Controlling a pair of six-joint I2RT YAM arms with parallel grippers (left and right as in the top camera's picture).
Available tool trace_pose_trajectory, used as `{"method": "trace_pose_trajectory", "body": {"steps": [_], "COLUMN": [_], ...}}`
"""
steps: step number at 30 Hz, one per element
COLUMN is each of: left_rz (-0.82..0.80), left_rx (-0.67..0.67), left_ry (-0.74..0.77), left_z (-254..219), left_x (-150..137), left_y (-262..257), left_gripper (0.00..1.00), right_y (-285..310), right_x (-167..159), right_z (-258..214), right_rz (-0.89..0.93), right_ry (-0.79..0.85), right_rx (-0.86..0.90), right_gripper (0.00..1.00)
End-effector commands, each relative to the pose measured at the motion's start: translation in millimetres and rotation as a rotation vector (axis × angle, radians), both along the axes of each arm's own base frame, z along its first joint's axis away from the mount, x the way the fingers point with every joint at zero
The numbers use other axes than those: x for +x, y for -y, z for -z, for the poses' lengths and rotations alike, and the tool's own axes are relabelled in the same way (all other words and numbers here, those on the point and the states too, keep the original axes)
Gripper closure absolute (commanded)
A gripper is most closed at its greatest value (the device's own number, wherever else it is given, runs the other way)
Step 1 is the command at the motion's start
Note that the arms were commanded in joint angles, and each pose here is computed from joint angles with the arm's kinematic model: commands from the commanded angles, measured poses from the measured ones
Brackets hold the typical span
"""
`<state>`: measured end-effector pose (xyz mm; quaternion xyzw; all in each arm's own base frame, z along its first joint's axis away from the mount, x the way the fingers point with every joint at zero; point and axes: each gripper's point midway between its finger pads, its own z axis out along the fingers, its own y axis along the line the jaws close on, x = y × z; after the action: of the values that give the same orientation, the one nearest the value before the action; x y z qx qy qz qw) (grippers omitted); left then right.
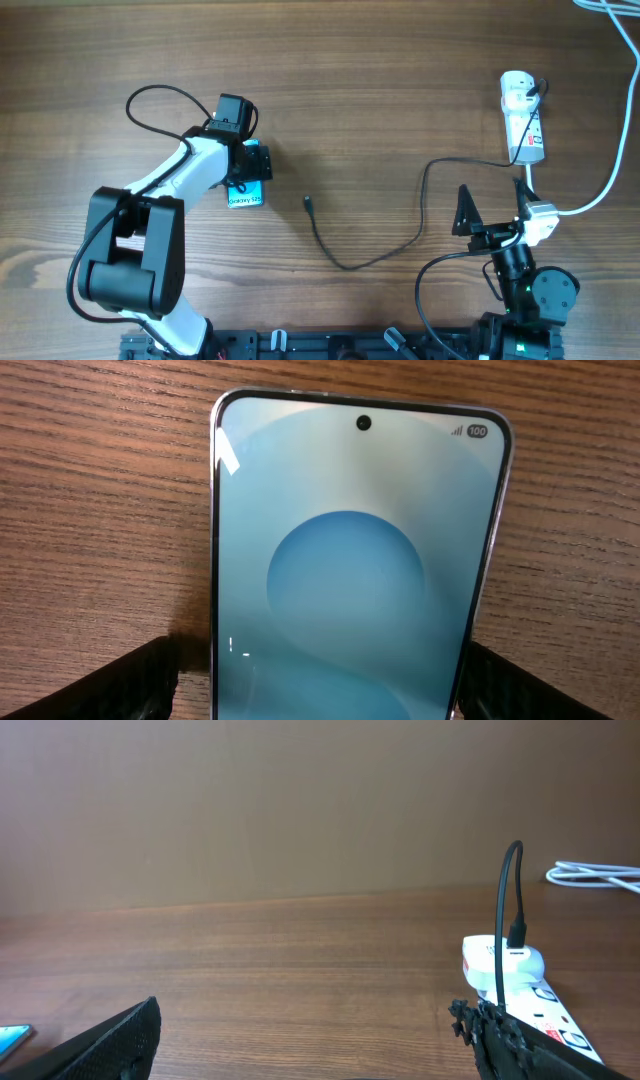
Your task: Plug charger to phone and switch on socket
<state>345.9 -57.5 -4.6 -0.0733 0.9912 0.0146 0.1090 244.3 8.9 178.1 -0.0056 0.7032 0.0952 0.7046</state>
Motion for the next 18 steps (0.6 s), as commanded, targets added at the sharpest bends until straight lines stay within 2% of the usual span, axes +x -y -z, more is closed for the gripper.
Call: {"method": "trace_pose_trajectory", "body": {"steps": [1,4,11,18], "left_rz": [0.010,0.010,0.018,0.039], "left_rx": [0.054,0.051,0.002,0.005], "left_ry": [-0.128,-0.115,-0.125,-0.133], "left_z": [34.8,34.6,35.3,35.5], "left_x": [-30.9,-27.7,-29.5,-31.3], "left_y": [-12.0,-11.3,-2.9,-2.9], "left_gripper": [0.08,0.04,0.04,0.13], "right_y": [-2.5,-2.5,-2.5,-2.5], "right_x": [-0.7,-0.7,-0.7,-0.7], "right_z": [-2.4,-2.4,-2.4,-2.4], "right_rz": [-0.013,-0.013,-0.013,-0.013], "right_ry": [0.011,0.011,0.011,0.011], "right_rx": [0.005,0.004,0.005,0.005], "right_gripper": [0.00,0.00,0.00,0.00]}}
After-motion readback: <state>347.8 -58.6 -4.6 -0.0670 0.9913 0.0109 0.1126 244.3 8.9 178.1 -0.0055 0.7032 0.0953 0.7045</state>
